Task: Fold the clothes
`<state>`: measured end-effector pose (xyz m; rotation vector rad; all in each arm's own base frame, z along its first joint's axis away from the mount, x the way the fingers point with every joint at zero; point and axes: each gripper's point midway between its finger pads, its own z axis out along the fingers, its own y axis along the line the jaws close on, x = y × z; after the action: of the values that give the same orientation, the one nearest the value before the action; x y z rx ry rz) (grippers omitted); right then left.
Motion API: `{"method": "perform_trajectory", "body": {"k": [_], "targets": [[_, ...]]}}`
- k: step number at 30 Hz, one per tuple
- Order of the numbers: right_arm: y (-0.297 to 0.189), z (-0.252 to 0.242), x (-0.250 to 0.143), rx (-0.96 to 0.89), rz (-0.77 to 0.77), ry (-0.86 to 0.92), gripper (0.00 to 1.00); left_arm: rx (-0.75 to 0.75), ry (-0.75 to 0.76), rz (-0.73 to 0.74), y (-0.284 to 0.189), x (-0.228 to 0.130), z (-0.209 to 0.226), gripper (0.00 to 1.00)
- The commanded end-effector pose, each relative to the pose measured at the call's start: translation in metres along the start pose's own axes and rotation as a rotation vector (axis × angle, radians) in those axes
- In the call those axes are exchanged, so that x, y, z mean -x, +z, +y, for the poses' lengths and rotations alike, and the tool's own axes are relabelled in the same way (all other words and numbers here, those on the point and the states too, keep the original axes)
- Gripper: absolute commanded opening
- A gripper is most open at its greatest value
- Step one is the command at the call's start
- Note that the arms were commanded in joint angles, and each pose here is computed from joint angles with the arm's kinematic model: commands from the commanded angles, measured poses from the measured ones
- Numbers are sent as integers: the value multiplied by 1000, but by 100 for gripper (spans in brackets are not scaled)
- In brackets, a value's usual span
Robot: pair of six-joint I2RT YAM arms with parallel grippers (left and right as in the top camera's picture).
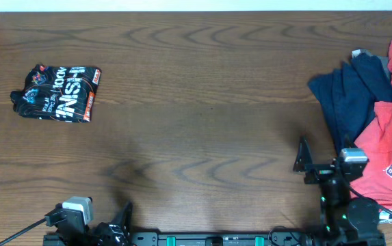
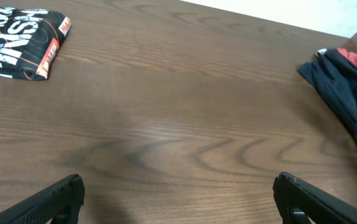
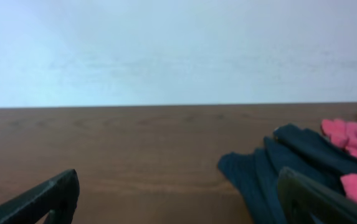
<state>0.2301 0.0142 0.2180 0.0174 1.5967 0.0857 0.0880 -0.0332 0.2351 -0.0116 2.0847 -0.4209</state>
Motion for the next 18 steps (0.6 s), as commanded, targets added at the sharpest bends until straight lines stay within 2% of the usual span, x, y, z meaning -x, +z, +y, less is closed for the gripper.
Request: {"method": "perform_trajectory", "body": {"k": [1,4,18], "targets": [[9,-4,-26,-8,12,-30,99,-1,-4,4,0,-1,0,98],[16,6,-63,60,71,-58,99,-1,-4,4,0,-1,0,98],[17,11,-63,86,59,-47,99,-1,-4,4,0,-1,0,98]]}}
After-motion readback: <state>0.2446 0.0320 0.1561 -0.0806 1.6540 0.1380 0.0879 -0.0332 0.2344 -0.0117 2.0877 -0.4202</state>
